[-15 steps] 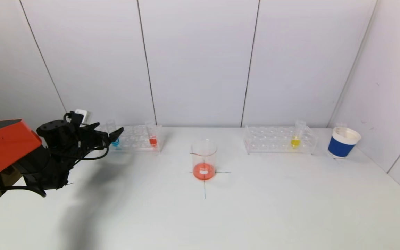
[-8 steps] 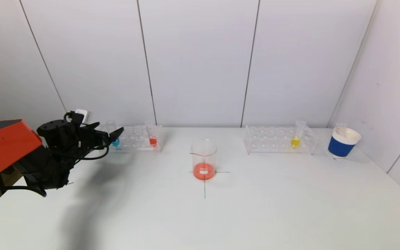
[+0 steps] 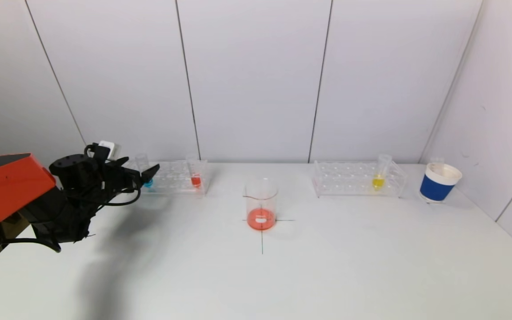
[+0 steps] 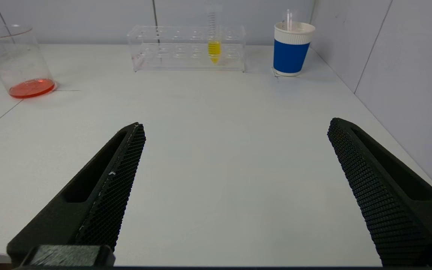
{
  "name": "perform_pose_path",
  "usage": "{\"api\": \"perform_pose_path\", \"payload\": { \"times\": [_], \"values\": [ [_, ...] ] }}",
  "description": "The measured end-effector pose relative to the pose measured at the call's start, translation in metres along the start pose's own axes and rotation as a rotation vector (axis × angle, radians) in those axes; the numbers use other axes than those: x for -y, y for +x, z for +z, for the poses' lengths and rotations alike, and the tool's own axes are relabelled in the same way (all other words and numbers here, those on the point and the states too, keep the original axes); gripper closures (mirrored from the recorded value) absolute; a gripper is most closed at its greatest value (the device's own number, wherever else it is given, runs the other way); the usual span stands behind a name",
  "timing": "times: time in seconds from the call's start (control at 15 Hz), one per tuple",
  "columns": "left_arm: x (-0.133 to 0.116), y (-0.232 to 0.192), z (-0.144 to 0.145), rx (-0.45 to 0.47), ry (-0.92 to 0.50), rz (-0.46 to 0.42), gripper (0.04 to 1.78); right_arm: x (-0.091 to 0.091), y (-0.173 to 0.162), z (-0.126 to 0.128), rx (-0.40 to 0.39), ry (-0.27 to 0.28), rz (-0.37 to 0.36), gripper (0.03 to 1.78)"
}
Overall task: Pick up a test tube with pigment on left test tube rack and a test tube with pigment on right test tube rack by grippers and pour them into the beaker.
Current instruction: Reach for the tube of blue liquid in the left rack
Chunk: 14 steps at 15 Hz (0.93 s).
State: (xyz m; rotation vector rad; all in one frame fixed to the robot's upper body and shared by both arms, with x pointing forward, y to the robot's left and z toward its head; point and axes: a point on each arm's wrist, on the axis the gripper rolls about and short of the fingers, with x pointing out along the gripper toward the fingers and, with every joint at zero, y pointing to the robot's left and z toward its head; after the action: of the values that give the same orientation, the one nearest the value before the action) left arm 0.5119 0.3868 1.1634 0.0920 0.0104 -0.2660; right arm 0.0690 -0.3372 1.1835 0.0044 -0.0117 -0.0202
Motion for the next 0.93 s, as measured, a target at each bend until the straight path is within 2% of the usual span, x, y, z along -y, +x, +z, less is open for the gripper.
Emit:
{"api": "perform_pose_path", "payload": {
  "times": [0.93],
  "values": [
    [0.0058,0.0028,0.0012,0.006,0.006,-0.012,0.06,0.0,0.0,0.0,0.0,0.0,0.0,0.04]
  ]
}}
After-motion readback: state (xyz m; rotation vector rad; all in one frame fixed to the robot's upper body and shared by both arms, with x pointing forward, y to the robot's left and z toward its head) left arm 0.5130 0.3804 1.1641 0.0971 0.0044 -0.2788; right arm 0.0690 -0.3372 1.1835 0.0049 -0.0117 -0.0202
